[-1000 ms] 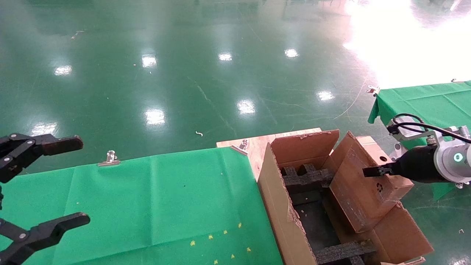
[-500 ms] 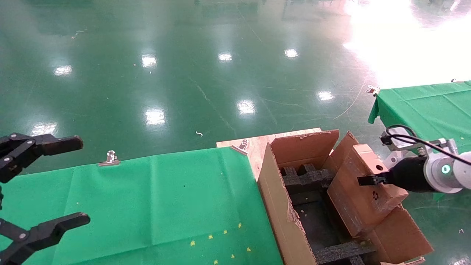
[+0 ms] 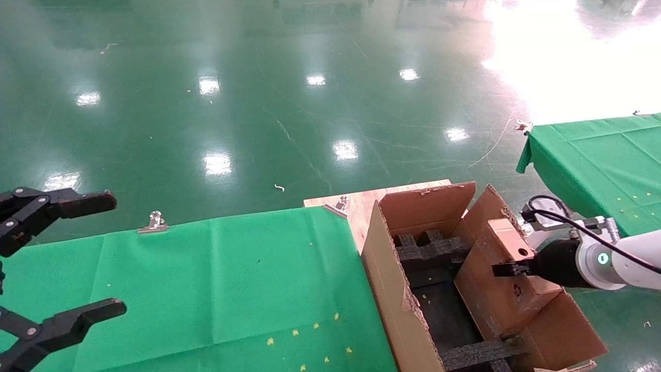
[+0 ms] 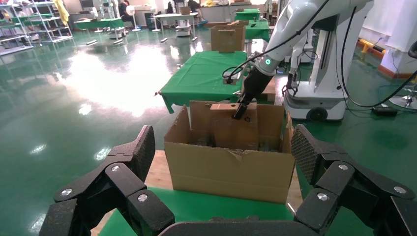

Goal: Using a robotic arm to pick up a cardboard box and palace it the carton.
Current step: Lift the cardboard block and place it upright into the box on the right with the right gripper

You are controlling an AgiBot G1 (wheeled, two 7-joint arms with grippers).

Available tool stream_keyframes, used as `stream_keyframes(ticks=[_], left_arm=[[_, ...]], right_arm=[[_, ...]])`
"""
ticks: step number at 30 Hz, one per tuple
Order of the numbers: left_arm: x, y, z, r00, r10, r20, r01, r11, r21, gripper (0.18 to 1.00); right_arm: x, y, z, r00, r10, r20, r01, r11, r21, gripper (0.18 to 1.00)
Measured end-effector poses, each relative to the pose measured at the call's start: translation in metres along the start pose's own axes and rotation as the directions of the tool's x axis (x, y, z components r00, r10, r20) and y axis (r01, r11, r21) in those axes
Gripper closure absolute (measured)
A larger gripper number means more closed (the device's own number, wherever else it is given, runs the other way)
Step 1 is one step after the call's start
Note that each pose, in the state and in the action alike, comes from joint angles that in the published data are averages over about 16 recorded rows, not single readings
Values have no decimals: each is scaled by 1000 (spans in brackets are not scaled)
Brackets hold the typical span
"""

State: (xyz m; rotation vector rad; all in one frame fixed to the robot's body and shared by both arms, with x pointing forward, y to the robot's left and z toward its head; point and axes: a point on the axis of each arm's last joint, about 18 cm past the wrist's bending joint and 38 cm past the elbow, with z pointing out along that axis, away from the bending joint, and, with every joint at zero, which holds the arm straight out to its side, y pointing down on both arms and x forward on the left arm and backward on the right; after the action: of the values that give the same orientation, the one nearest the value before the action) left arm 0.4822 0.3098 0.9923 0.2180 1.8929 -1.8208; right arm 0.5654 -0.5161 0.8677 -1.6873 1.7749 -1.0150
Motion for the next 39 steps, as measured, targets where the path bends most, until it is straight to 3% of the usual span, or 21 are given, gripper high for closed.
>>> stream_keyframes(ticks=[17, 39], left_arm=[[0, 0, 0, 1000, 0, 0, 0, 1000, 0, 184], [0, 0, 0, 1000, 0, 0, 0, 1000, 0, 184]], right_arm=[[-18, 21, 31, 1000, 9, -10, -10, 996, -87, 843], [-36, 28, 67, 1000, 14, -24, -18, 988, -153, 854]])
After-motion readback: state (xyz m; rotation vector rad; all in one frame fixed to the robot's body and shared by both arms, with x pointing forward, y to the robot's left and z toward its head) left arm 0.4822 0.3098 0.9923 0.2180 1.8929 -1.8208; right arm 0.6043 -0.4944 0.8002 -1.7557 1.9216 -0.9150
